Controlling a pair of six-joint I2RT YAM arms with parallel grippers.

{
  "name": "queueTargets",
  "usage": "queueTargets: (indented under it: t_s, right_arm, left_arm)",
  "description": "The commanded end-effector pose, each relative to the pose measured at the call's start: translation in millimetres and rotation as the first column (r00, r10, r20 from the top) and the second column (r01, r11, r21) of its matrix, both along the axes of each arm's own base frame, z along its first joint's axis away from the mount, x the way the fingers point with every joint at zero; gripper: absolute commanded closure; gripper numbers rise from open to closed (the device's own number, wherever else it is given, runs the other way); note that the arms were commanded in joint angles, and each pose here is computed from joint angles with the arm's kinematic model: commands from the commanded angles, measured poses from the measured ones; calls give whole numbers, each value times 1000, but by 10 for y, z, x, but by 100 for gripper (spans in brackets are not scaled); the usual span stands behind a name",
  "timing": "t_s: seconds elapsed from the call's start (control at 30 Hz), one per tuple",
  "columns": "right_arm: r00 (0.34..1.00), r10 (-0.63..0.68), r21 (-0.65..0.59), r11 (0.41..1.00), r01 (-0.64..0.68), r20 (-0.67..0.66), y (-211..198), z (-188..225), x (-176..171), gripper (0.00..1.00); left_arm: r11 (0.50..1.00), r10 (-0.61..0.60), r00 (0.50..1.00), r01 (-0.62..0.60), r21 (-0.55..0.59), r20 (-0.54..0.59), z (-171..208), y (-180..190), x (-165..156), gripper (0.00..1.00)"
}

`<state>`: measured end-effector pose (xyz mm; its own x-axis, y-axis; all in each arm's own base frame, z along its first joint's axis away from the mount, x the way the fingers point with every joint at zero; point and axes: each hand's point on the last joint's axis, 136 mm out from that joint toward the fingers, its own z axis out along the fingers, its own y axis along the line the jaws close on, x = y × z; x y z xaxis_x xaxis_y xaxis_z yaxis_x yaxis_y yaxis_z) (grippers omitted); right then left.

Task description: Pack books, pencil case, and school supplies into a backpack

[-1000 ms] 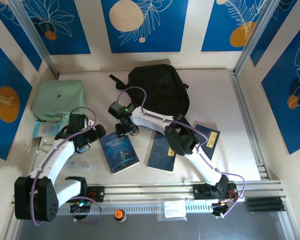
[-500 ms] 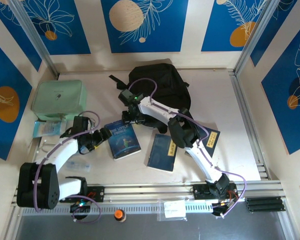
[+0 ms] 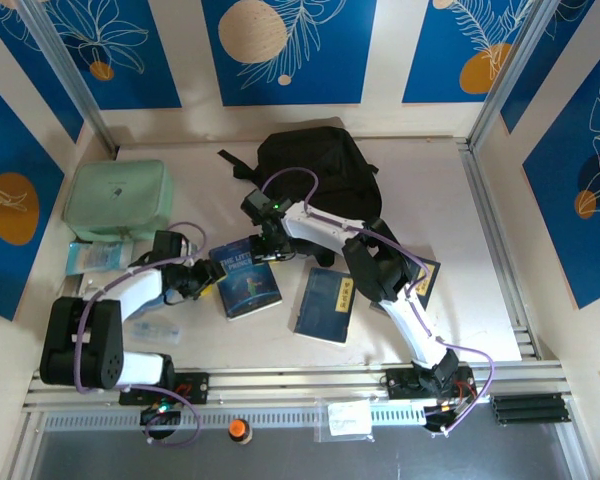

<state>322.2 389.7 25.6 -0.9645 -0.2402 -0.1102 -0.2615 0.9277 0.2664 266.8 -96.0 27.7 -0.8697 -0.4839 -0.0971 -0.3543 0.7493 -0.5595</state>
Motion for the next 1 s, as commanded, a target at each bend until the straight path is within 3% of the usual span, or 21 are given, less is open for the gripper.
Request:
queueTargets:
  t_s: [0.0,0.27,0.6,0.77,0.97]
  right_arm:
    - [999,-8,-40,999,7,-31,-106,-73,-86,70]
    - [998,-14,-46,999,11,-54,-114,-179,-107,78]
    - [997,-23,-39,999,20,-72,-113,-215,-127,82]
    - [996,-35,-49,998,31,-80,-136,-253,-131,84]
    - [996,-69,-58,996,65,-64,-185,-280,-108,88]
  left_arm:
    - [999,-34,999,34,-22,19,59,-72,77,51]
    - [994,-62,998,65,-85,29,50,-187,113,61]
    - [974,-99,990,117,-195,96,198,-372,170,65]
    - [947,-137,968,190,-260,210,483,-497,222,66]
    - [941,-138,941,222,-255,310,745,-502,164,66]
